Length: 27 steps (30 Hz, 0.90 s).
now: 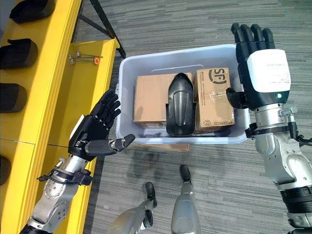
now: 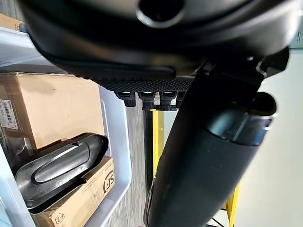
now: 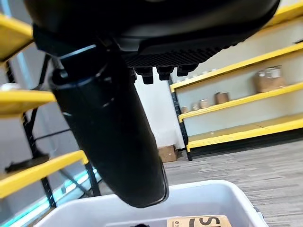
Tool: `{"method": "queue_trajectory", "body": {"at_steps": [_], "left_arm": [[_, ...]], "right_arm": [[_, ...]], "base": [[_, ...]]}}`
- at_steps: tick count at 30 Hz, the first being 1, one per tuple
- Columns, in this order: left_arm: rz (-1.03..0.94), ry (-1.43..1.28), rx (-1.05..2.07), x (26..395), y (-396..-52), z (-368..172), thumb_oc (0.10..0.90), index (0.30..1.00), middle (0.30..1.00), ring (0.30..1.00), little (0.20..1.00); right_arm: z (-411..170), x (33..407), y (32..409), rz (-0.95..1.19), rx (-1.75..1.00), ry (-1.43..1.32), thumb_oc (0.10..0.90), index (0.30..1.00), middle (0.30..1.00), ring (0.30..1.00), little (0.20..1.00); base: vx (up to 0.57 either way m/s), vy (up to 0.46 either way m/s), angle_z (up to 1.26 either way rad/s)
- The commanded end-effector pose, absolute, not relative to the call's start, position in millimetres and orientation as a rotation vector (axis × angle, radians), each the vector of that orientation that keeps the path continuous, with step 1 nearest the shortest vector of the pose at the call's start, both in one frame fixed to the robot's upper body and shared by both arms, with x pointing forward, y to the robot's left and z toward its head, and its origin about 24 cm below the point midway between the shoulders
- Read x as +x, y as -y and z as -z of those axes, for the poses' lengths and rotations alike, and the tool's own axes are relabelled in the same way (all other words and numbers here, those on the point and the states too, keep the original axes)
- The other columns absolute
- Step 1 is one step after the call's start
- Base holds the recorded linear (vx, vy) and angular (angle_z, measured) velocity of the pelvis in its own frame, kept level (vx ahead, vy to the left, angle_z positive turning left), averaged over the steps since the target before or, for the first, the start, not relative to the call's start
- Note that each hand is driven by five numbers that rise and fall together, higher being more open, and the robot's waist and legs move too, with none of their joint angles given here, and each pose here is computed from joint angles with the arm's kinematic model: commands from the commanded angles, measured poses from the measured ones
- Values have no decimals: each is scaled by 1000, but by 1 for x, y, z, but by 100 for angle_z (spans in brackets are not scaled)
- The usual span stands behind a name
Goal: Move parts from the plastic box to the shelf.
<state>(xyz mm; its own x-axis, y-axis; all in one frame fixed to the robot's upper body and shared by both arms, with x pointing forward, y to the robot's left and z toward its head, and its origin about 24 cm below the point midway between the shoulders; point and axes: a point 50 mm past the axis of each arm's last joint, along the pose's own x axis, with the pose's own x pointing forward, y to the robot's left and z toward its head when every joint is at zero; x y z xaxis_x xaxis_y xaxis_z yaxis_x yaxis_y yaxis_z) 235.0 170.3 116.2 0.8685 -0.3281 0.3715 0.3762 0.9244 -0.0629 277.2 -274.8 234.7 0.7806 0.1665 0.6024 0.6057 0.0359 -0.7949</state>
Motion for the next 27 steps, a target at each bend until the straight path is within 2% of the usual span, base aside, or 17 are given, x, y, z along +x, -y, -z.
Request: {"method": "queue_trajectory", "body": {"at_steps": [1, 9, 14, 15, 19, 25, 27], "left_arm": [[399, 591, -113, 223, -177, -151, 900, 1000, 1000, 1000, 1000], [403, 588, -108, 225, -176, -150, 900, 1000, 1000, 1000, 1000], [389, 586, -111, 224, -176, -149, 900, 1000, 1000, 1000, 1000], [384, 589, -119, 223, -176, -149, 900, 1000, 1000, 1000, 1000], [379, 594, -138, 221, -176, -150, 900, 1000, 1000, 1000, 1000], [379, 596, -151, 222, -174, -150, 900, 1000, 1000, 1000, 1000], [374, 598, -159, 223, -173, -151, 900, 1000, 1000, 1000, 1000]], "right_arm": [[-279, 272, 257, 418, -1564, 887, 900, 1000, 1000, 1000, 1000], [-280, 276, 242, 306, -1629, 894, 900, 1000, 1000, 1000, 1000], [-274, 278, 270, 593, -1380, 835, 900, 1000, 1000, 1000, 1000], [-267, 274, 282, 722, -1292, 836, 900, 1000, 1000, 1000, 1000], [-259, 266, 299, 840, -1151, 799, 900, 1000, 1000, 1000, 1000], [-260, 266, 297, 759, -1115, 784, 900, 1000, 1000, 1000, 1000], [-259, 271, 284, 609, -1102, 782, 900, 1000, 1000, 1000, 1000]], "base": [[0, 0, 0], [-1, -2, 1], [-1, 6, 0], [-2, 39, 0], [17, 56, -4], [11, 36, -6], [4, 36, -7]]}}
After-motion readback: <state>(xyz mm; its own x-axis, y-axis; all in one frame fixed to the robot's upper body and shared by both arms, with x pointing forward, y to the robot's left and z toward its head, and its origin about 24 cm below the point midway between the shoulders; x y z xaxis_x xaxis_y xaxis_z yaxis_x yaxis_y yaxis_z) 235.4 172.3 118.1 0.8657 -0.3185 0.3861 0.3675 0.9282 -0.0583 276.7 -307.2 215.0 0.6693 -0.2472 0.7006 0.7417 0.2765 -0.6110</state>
